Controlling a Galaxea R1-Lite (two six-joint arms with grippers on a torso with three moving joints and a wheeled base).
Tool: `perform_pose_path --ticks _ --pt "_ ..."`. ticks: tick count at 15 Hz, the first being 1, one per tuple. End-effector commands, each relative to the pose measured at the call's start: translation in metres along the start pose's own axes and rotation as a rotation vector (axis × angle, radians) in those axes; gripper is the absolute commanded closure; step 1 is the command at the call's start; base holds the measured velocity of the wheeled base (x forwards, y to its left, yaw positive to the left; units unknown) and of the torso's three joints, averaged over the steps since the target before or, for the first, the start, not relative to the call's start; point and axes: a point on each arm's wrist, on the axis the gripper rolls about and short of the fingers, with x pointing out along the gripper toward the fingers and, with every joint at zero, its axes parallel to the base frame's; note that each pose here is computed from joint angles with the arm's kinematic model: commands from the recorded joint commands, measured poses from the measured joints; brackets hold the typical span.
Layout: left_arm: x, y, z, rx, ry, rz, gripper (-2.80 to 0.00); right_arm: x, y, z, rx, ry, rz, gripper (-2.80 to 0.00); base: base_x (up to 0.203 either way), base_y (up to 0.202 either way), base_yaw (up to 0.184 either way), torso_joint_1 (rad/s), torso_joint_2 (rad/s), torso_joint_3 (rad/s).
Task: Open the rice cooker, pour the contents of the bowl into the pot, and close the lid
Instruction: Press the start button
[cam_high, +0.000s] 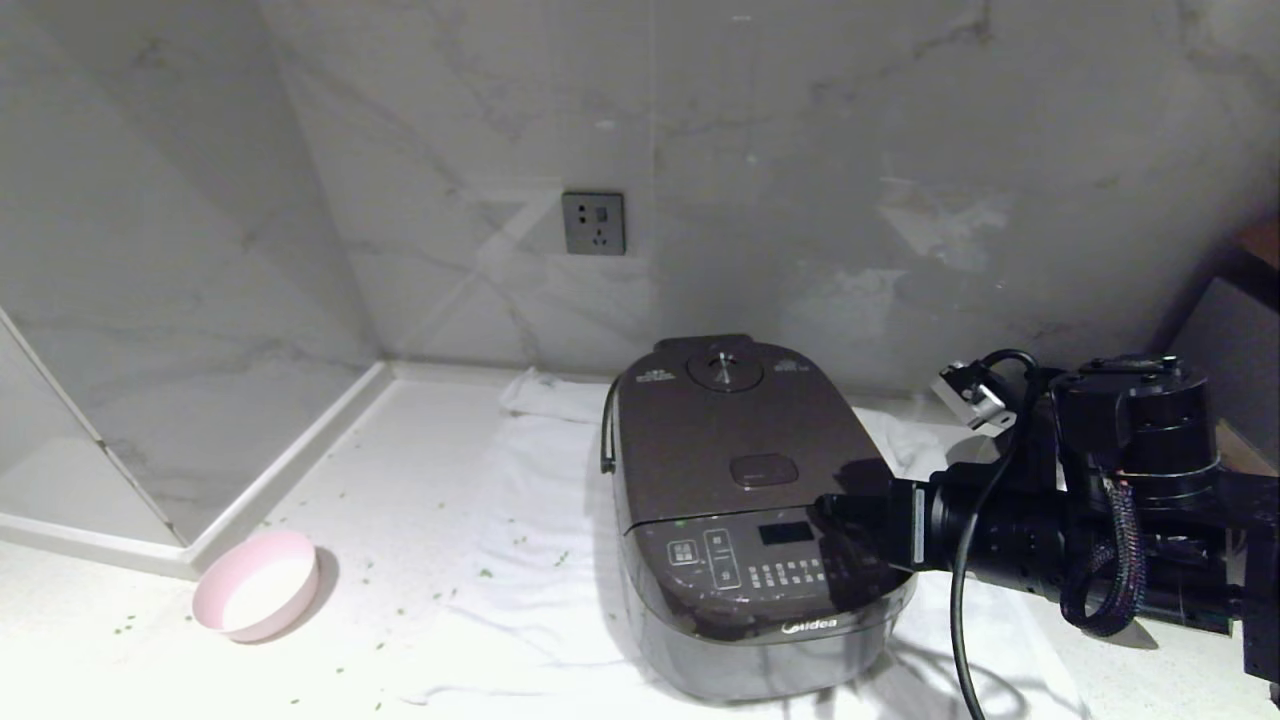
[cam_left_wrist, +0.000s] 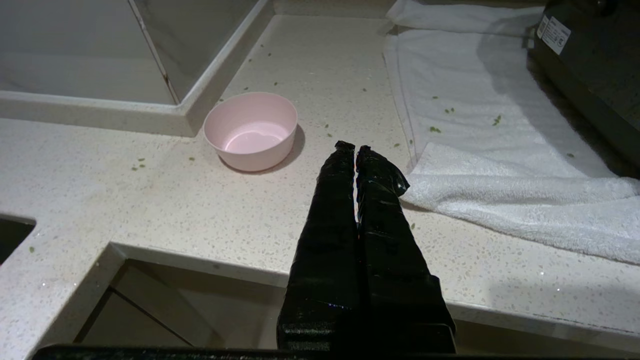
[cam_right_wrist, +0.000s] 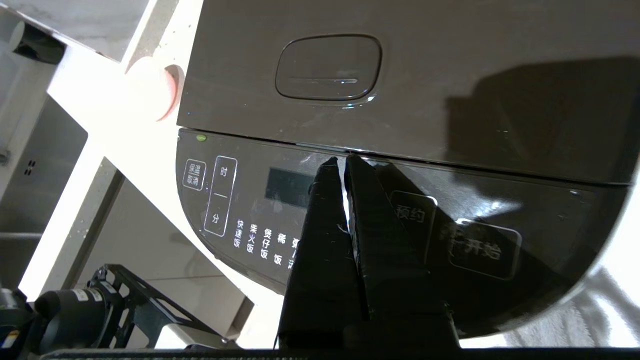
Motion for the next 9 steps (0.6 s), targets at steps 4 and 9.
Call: perform_pose_path --ticks 4,9 --pt "0.000 0.000 0.000 0.000 0.002 0.001 0.00 0.001 -0.001 0.000 0.005 0.000 -0.012 0.00 0.000 0.000 0.000 0.000 0.00 0.000" --pt "0.000 0.000 0.000 0.000 0.002 0.001 0.00 -0.008 -0.003 -0.004 0.014 0.012 -0.075 0.00 0.000 0.000 0.000 0.000 0.00 0.000"
